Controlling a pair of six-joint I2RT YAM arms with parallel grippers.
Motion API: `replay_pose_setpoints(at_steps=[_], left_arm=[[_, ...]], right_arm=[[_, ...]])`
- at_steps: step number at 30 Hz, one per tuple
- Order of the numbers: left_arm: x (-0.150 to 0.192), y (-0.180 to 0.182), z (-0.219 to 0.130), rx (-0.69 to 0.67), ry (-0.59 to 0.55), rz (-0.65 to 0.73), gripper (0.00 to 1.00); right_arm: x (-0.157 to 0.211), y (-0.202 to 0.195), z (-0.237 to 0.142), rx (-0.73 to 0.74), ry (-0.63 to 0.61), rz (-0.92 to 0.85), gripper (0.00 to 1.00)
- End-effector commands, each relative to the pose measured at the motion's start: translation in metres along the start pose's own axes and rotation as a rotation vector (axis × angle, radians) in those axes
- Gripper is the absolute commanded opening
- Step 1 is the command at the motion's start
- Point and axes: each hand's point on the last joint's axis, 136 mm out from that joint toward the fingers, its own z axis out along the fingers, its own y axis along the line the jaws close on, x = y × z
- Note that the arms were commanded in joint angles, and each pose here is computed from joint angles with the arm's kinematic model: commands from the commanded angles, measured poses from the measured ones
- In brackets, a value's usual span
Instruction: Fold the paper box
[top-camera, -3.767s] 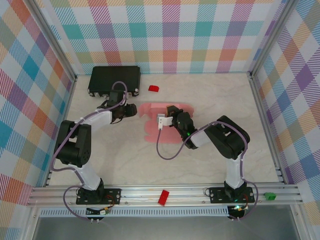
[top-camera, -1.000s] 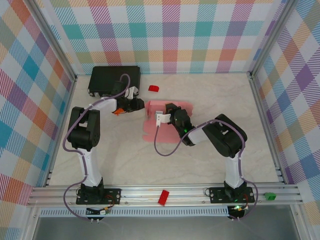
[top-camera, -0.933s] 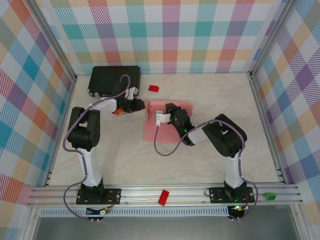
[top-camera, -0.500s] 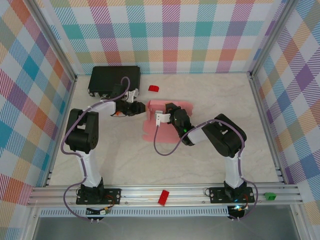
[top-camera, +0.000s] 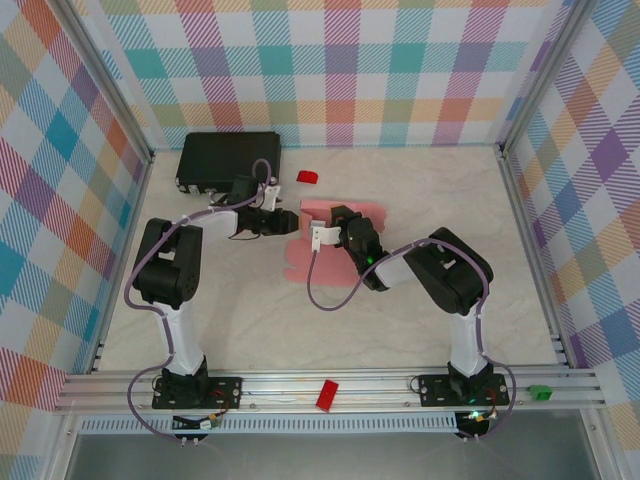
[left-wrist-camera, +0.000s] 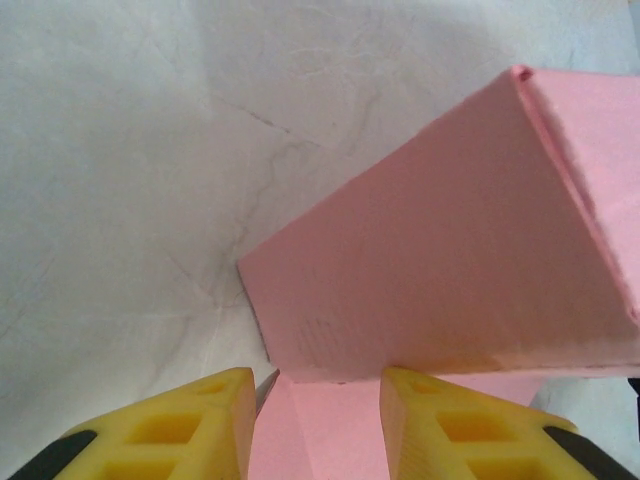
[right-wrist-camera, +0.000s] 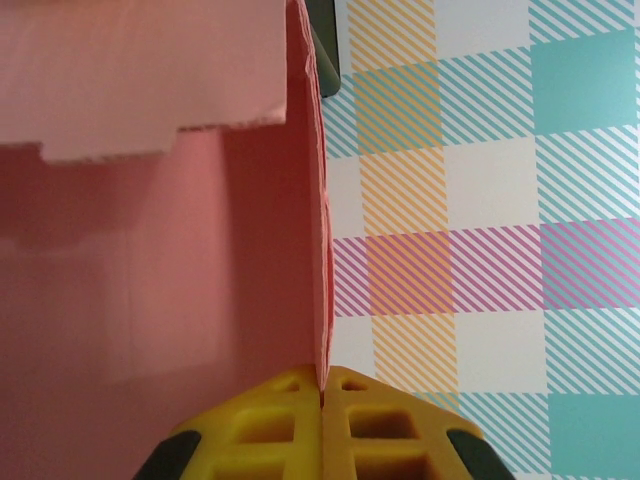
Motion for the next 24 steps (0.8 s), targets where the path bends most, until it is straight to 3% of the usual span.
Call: replay_pose_setpoints(at_steps=[1,15,24], left_arm=[[-0.016,-0.019,-0.005,0.055,-0.076,0.121,0.38],[0.003,-0.034,-0.006,0.103,-0.032,0.189,0.29],[0.001,-0.027,-0.003,0.076,-0.034,0.219,0.34]], right_arm=[[-0.002,0.007,0.004,-0.022,0.004,0.010,0.06],[-0.003,0.010,0.007,-0.038,0.008,0.006,0.06],[-0.002,0.011,0.007,-0.039,0.008,0.006,0.06]])
